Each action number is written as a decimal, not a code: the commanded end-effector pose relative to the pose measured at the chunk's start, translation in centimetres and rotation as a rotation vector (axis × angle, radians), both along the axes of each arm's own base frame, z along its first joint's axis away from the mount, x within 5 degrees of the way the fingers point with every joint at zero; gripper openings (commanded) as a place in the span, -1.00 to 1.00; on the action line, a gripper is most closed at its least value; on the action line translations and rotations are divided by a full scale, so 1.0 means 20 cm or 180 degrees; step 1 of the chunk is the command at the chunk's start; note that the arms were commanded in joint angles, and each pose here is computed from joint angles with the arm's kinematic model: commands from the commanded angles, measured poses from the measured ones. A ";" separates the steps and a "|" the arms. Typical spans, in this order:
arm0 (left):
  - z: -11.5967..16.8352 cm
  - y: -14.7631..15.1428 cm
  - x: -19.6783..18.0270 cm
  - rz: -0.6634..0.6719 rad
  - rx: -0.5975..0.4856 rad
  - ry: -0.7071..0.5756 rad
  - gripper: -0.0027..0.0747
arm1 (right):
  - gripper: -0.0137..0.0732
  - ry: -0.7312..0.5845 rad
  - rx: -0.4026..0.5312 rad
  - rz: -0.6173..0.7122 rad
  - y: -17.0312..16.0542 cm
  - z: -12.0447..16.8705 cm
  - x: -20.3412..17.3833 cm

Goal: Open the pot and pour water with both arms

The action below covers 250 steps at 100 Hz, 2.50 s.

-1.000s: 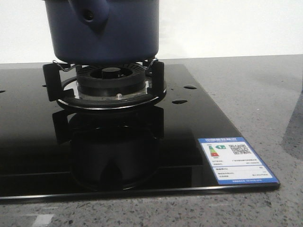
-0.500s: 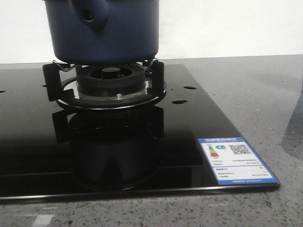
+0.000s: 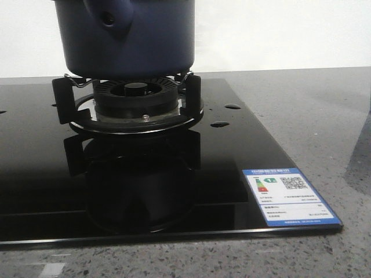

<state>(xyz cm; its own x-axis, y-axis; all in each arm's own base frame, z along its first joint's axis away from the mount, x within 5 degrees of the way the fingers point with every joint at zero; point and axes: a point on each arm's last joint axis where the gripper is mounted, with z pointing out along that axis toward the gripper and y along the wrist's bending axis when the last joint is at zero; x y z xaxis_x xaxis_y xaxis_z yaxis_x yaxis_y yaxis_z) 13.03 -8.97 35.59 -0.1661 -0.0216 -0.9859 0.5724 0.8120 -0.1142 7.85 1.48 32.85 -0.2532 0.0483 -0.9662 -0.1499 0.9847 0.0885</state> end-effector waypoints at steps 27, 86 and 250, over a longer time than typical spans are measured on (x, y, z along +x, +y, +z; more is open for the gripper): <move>0.04 -0.16 0.25 0.0275 -0.0261 -0.0445 0.35 | 0.38 -0.0313 -0.0008 -0.0047 -0.01 0.09 0.01; 0.08 -0.42 0.61 0.0247 -0.0047 -0.0401 0.51 | 0.38 -0.0296 -0.0010 -0.0043 -0.01 0.09 0.01; 0.31 -0.27 0.56 0.0521 -0.0391 -0.0912 0.09 | 0.38 -0.0359 -0.0289 -0.0147 -0.03 0.03 0.04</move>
